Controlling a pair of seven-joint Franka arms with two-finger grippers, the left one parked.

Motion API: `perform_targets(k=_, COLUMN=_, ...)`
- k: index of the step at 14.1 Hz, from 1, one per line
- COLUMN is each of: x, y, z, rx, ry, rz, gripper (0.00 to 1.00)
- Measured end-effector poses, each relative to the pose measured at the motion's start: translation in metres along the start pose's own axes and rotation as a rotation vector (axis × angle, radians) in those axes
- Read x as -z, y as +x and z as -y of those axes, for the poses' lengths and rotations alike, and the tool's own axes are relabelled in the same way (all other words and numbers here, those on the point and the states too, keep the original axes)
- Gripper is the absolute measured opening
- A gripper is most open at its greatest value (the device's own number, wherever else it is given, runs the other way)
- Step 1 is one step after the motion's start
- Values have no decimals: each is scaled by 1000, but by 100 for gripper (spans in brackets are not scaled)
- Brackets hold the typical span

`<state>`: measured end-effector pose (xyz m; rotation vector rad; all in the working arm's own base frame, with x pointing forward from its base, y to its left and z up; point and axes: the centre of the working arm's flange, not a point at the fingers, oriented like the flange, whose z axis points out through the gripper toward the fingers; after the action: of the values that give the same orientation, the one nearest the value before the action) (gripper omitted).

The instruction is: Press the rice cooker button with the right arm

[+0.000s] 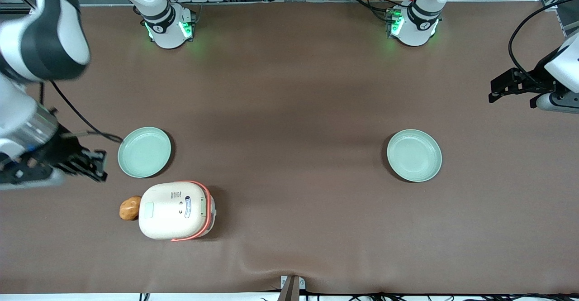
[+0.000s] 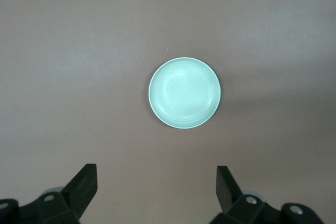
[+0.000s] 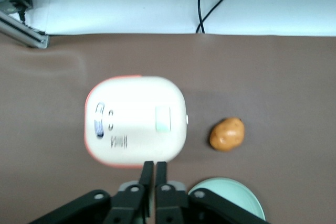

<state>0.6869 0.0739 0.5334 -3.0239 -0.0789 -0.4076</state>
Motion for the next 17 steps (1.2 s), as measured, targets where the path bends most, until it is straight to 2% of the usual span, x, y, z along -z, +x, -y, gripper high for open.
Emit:
perform_targets(k=4, x=-57, y=7, z=4, rx=6, ry=-4, rz=6, gripper=5)
perform_targets(k=8, x=-108, y=10, z=14, rx=21, ry=-5, rz=-10, gripper=6)
perform_targets(k=12, x=-147, y=4, z=12, rx=19, ry=-11, rz=34, gripper=7)
perform_targets(k=17, x=-166, y=-2, z=10, rx=17, ry=-14, rz=64, gripper=9)
